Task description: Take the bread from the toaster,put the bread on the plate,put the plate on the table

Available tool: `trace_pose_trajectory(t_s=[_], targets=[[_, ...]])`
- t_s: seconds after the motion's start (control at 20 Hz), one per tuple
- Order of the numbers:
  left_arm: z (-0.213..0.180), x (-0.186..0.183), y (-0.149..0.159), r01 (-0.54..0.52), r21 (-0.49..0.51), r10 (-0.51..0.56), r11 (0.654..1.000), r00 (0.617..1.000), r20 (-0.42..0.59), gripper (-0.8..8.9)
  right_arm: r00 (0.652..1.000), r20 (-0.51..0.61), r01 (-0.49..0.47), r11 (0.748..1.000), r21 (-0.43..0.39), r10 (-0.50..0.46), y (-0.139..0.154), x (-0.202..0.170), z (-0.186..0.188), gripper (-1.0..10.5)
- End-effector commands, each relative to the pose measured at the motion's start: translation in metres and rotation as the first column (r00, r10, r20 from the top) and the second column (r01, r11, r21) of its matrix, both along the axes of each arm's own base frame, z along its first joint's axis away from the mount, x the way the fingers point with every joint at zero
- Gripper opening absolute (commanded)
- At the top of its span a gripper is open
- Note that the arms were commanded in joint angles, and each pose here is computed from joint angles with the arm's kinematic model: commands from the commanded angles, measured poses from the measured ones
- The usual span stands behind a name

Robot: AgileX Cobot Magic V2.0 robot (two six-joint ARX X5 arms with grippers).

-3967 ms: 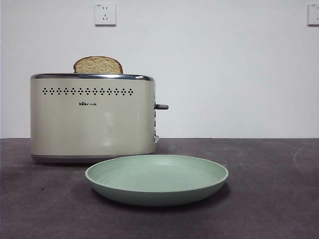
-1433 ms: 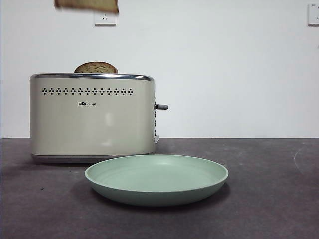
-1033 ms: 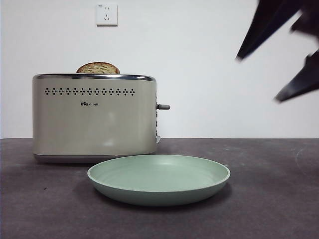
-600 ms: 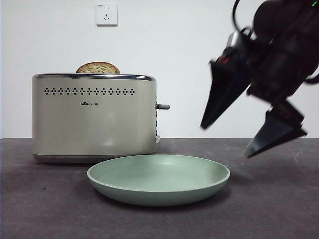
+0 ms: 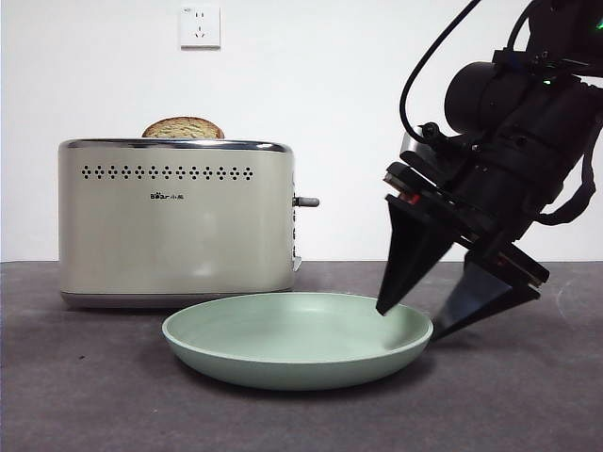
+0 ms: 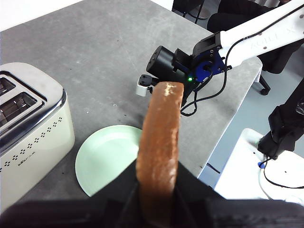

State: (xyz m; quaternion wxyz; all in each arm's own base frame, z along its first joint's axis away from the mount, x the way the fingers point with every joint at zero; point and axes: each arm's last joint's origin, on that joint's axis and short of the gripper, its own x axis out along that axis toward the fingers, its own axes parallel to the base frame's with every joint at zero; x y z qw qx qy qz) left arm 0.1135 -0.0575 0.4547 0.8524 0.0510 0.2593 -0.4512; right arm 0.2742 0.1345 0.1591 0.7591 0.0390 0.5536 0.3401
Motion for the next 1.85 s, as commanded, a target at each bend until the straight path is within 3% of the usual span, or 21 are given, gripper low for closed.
trace_pose_trajectory(t_s=[0.05, 0.15, 0.2, 0.4, 0.6, 0.95, 1.3, 1.4, 1.5, 1.65, 1.7, 1.85], targets=[[0.000, 0.000, 0.000, 0.011, 0.002, -0.011, 1.000, 1.000, 0.008, -0.08, 1.000, -0.018, 0.008, 1.000, -0.005, -0.008, 0.002, 0.001, -0.005, 1.2], [0.000, 0.000, 0.000, 0.010, 0.001, -0.010, 1.000, 1.000, 0.007, -0.08, 0.999, -0.040, 0.008, 1.000, -0.015, -0.009, 0.003, 0.003, -0.013, 0.8], [0.000, 0.000, 0.000, 0.010, 0.001, -0.010, 1.000, 1.000, 0.006, -0.08, 0.999, -0.044, 0.009, 1.000, -0.018, -0.009, 0.004, 0.004, -0.017, -0.3], [-0.002, 0.001, -0.003, 0.031, -0.002, -0.031, 1.000, 0.999, -0.012, -0.08, 0.999, -0.034, 0.035, 0.999, 0.001, -0.035, 0.004, 0.005, -0.012, -0.1], [-0.007, 0.013, -0.019, 0.140, -0.024, -0.141, 0.990, 0.987, -0.075, -0.08, 0.998, 0.040, 0.049, 0.997, 0.060, -0.052, 0.004, -0.007, 0.026, -0.1], [-0.043, 0.076, -0.080, 0.312, -0.042, -0.313, 0.949, 0.919, -0.241, -0.08, 0.974, 0.210, 0.043, 0.980, 0.194, -0.084, -0.011, -0.058, 0.111, -0.1], [-0.117, 0.139, -0.147, 0.362, 0.004, -0.324, 0.932, 0.837, -0.441, -0.08, 0.972, 0.216, 0.047, 0.979, 0.197, -0.090, -0.020, -0.077, 0.125, -0.1], [-0.131, 0.146, -0.155, 0.343, 0.063, -0.278, 0.937, 0.843, -0.461, -0.08, 0.973, 0.209, 0.054, 0.981, 0.187, -0.093, -0.021, -0.078, 0.124, -0.1], [-0.140, 0.154, -0.158, 0.253, 0.162, -0.154, 0.954, 0.875, -0.459, 0.43, 0.975, 0.204, 0.055, 0.981, 0.184, -0.093, -0.021, -0.078, 0.124, -0.1], [-0.141, 0.154, -0.158, 0.222, 0.201, -0.110, 0.954, 0.884, -0.455, 4.50, 0.975, 0.199, 0.065, 0.984, 0.169, -0.099, -0.022, -0.079, 0.123, -0.1], [-0.142, 0.153, -0.158, 0.225, 0.207, -0.108, 0.952, 0.881, -0.460, 5.03, 0.975, 0.199, 0.065, 0.984, 0.169, -0.098, -0.022, -0.079, 0.123, -0.1], [-0.144, 0.151, -0.157, 0.199, 0.271, -0.057, 0.942, 0.889, -0.455, 5.03, 0.977, 0.192, 0.066, 0.984, 0.165, -0.098, -0.022, -0.079, 0.122, -0.1]])
